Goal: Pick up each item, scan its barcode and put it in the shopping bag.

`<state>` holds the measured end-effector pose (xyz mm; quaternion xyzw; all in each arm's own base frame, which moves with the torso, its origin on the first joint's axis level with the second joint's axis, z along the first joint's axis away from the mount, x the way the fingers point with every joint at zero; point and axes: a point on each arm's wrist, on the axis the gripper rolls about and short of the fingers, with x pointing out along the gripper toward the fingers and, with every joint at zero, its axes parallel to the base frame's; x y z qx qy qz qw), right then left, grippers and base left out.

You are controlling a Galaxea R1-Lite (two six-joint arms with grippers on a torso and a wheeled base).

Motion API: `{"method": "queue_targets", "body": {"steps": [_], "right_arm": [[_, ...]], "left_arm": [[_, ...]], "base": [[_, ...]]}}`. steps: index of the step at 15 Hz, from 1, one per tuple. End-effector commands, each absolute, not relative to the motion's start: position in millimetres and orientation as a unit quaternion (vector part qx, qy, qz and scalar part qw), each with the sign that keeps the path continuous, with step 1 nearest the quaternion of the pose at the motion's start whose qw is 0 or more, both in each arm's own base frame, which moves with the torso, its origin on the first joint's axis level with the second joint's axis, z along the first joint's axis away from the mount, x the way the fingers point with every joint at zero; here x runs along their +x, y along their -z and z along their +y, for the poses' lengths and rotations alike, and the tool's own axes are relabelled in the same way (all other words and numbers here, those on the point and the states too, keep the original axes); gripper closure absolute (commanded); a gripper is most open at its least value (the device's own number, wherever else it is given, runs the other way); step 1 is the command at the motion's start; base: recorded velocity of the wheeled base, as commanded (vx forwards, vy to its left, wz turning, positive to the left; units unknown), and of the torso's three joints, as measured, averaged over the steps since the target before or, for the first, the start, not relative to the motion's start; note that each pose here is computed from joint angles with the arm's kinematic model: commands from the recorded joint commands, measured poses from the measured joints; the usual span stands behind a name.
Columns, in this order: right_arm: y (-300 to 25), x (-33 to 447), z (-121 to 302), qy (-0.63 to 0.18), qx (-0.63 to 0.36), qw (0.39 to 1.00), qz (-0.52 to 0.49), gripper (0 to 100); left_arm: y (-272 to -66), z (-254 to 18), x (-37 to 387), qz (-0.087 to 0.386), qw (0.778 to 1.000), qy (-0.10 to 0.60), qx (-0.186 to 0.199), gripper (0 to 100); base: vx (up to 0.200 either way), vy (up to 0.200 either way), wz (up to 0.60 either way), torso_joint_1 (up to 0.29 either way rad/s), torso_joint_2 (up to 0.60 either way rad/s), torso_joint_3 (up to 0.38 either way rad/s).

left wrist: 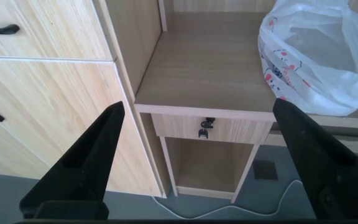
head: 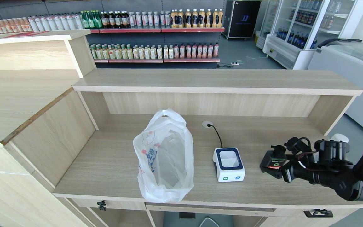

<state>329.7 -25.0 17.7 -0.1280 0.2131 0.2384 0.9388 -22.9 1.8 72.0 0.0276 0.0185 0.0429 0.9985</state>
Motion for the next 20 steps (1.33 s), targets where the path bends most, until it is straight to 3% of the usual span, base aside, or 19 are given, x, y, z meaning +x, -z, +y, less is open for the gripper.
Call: {"method": "queue_targets", "body": {"steps": [1,20], "right_arm": [[-9.7,331.0,-22.4,-0.252,-0.123,0.935,0.216,0],[0.1,356.4,-14.4,-0.315,-0.107,0.925,0.185,0]], "left_arm": [[-72.0,1.8,-22.9,0.018,0.999,-0.043,0.028,0],[-72.0,1.8,-22.9,0.018,0.999,-0.043,0.027,0]], "base": [[0.000,0.000,0.00,0.000,0.00,0.000],[0.000,0.000,0.00,0.000,0.00,0.000]]}}
